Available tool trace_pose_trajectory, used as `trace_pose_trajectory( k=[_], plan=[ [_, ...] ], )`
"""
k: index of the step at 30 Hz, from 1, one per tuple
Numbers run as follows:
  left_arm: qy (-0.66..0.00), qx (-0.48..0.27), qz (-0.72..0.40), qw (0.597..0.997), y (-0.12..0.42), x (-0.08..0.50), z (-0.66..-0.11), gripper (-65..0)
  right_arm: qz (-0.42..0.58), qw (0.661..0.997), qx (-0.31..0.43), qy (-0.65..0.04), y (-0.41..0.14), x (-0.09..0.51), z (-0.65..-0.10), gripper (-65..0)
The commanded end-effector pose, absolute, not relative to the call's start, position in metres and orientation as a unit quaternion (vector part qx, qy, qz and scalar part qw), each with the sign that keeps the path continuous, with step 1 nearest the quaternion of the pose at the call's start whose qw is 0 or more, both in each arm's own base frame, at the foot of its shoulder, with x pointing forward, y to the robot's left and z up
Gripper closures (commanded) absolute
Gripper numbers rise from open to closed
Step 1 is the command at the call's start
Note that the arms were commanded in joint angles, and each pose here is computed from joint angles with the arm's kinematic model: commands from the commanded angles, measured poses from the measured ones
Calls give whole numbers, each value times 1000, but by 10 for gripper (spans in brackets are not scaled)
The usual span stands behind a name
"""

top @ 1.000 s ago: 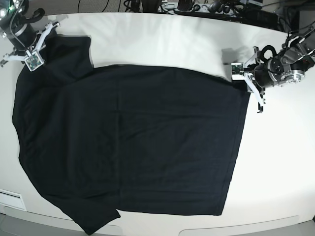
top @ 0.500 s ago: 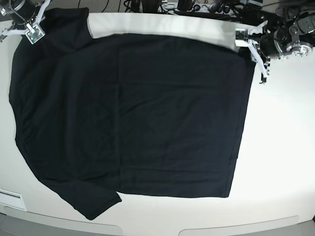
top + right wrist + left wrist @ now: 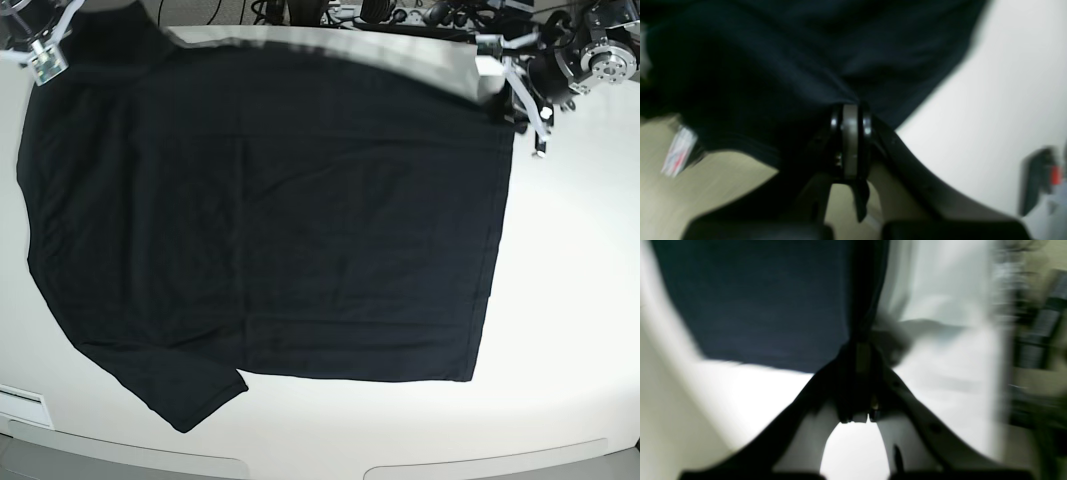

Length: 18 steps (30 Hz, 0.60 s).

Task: Fold the T-shirt properly
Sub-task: 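Pull the grasped shoulder corners to straighten the shirt flat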

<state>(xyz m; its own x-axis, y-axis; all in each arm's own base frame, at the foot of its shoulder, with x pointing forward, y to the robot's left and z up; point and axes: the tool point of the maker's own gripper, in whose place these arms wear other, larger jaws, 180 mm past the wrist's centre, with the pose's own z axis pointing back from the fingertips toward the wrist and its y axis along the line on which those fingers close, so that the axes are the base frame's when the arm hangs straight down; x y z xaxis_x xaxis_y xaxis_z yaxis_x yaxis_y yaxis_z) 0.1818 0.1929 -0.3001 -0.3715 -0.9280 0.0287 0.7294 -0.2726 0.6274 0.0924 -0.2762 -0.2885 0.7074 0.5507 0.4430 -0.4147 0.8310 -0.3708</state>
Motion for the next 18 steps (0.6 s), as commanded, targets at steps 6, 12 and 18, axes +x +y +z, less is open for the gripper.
trace_pose_trajectory(
  k=[6,12,18],
  plan=[
    [-387,258,-732,498,175,236,-254,0,288,858,-140,-401,-271,154,-244,0],
    [-416,277,-704,505,175,270,-256,0,296,825,-109,-469,-255,190,-217,0],
    [-431,278,-700,498,185,304,-273,0,293,831,-72,-468,-264,215,-239,0]
  ],
)
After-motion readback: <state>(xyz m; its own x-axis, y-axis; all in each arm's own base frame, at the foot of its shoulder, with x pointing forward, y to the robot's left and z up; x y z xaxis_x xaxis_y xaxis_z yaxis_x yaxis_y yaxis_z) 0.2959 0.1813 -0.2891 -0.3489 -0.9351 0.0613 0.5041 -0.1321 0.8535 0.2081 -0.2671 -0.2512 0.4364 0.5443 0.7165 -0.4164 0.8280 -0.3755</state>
